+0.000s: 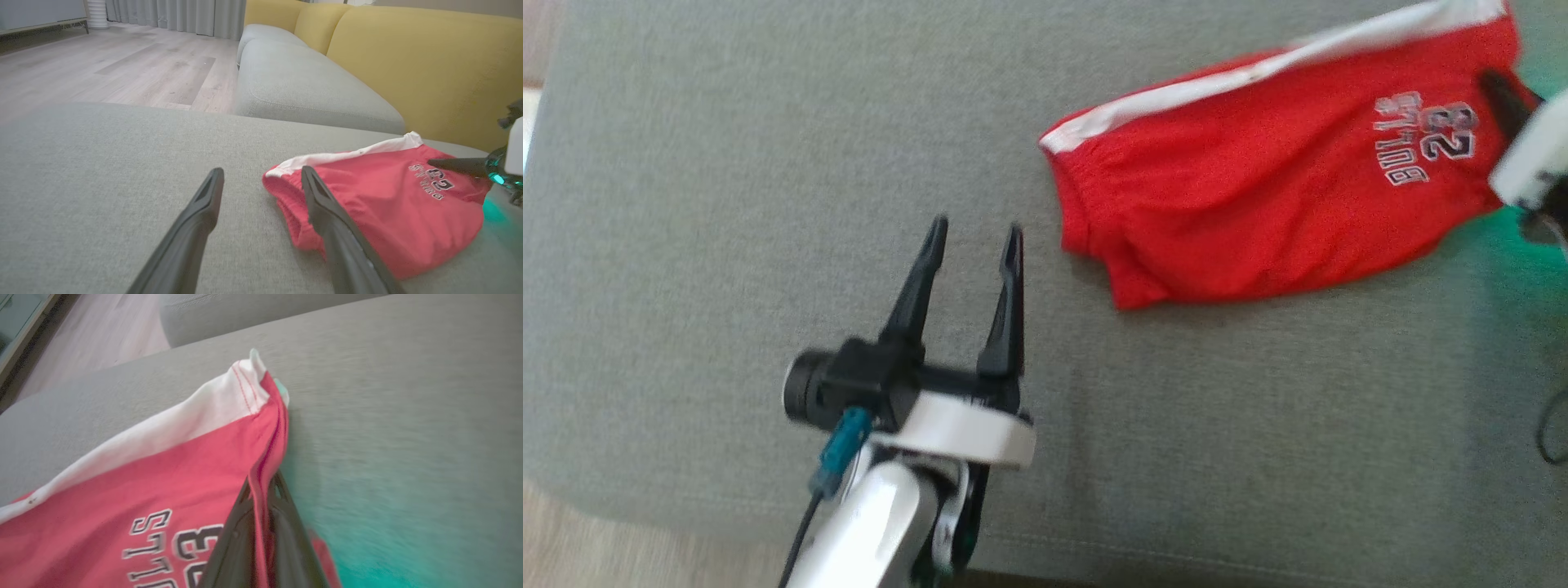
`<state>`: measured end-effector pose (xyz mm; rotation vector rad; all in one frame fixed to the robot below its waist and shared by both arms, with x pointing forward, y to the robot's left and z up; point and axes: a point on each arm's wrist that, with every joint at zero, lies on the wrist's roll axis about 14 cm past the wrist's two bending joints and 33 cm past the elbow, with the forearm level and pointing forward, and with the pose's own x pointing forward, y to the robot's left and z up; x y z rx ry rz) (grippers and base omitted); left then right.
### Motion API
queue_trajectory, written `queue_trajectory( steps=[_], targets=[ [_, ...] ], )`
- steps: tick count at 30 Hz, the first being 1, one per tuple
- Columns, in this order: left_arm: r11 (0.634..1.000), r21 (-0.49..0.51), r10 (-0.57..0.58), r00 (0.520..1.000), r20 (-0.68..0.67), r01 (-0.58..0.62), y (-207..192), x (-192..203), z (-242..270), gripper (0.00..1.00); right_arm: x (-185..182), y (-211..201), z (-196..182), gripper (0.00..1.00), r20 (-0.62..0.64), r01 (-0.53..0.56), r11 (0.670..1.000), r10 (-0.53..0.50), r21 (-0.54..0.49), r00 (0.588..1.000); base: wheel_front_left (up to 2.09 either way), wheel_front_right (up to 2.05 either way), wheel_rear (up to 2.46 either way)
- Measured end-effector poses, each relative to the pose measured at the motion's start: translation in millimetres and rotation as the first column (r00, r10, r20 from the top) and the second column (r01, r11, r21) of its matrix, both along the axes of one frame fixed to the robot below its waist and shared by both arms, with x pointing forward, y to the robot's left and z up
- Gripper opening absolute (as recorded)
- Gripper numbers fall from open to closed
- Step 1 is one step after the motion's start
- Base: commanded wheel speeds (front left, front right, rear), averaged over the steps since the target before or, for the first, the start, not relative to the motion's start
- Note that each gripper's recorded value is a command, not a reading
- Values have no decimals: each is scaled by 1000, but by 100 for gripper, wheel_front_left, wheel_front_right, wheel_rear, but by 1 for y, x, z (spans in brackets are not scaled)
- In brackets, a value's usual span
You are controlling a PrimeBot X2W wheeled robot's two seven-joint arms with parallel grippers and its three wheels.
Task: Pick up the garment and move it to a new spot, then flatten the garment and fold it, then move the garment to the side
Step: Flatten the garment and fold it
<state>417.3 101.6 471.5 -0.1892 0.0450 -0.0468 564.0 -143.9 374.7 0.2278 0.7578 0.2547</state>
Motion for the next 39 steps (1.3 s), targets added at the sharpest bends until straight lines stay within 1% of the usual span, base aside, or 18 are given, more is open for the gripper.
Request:
queue_trajectory(
  steps=[3, 6, 7, 9, 11, 13, 15, 17, 19, 21, 24, 29, 32, 34, 35, 36, 39],
  targets=[
    [999, -7, -31, 999, -27, 31, -6, -15, -7, 100, -9, -43, 8, 0, 1, 103, 995, -103, -16, 995, 0, 0, 0],
    [999, -19, -42, 998, -38, 41, -8, -25, -9, 100, -10, -85, 26, 0, 41, 197, 980, -196, -35, 980, 0, 0, 0],
    [999, -26, -34, 999, -38, 33, -6, -26, -9, 100, -9, -93, 32, 0, 58, 214, 976, -212, -39, 976, 0, 0, 0],
    [999, -35, -29, 999, -34, 27, -4, -26, -7, 100, -4, -95, 43, 0, 95, 221, 975, -217, -31, 972, 0, 0, 0],
    [999, -37, -24, 999, -29, 23, -2, -26, -6, 100, 1, -83, 53, 0, 128, 195, 981, -192, -15, 973, 0, 0, 0],
    [999, -37, -18, 999, -29, 17, 1, -27, -6, 100, 5, -61, 64, 0, 158, 144, 990, -143, 4, 977, 0, 0, 0],
    [999, -41, -17, 999, -39, 16, 2, -32, -8, 100, 5, -30, 77, 0, 182, 66, 997, -70, 29, 981, 0, 0, 0],
    [999, -50, -8, 999, -48, 6, 3, -36, -9, 100, 1, 8, 87, 0, 196, -28, 998, 17, 55, 980, 0, 0, 0],
    [998, -58, 2, 999, -52, -5, 5, -37, -10, 100, -9, 45, 89, 0, 196, -116, 990, 98, 81, 976, 0, 0, 0],
    [998, -59, 10, 999, -52, -13, 7, -37, -9, 100, -24, 80, 80, 0, 159, -189, 976, 170, 112, 973, 0, 0, 0],
    [998, -69, 8, 998, -60, -12, 5, -40, -10, 100, -46, 116, 61, 0, 100, -263, 957, 252, 122, 963, 0, 0, 0],
    [997, -68, 35, 997, -65, -39, 12, -44, -9, 100, -61, 141, 45, 0, 64, -297, 946, 291, 130, 955, 0, 0, 0],
    [996, -62, 55, 997, -63, -59, 18, -47, -8, 100, -63, 146, 41, 0, 59, -283, 948, 278, 144, 959, 0, 0, 0],
    [996, -60, 60, 996, -59, -64, 19, -49, -6, 100, -60, 145, 42, 0, 71, -259, 954, 251, 152, 965, 0, 0, 0],
    [996, -60, 62, 996, -58, -65, 20, -49, -5, 100, -59, 144, 44, 36, 79, -245, 956, 235, 164, 969, 0, 0, 0],
    [996, -60, 62, 996, -58, -65, 20, -50, -5, 100, -58, 144, 45, 100, 86, -235, 957, 223, 172, 971, 0, 0, 0],
    [997, -59, 54, 997, -56, -57, 18, -52, -5, 100, -60, 144, 52, 100, 93, -213, 950, 197, 226, 976, 0, 0, 0]
  ],
)
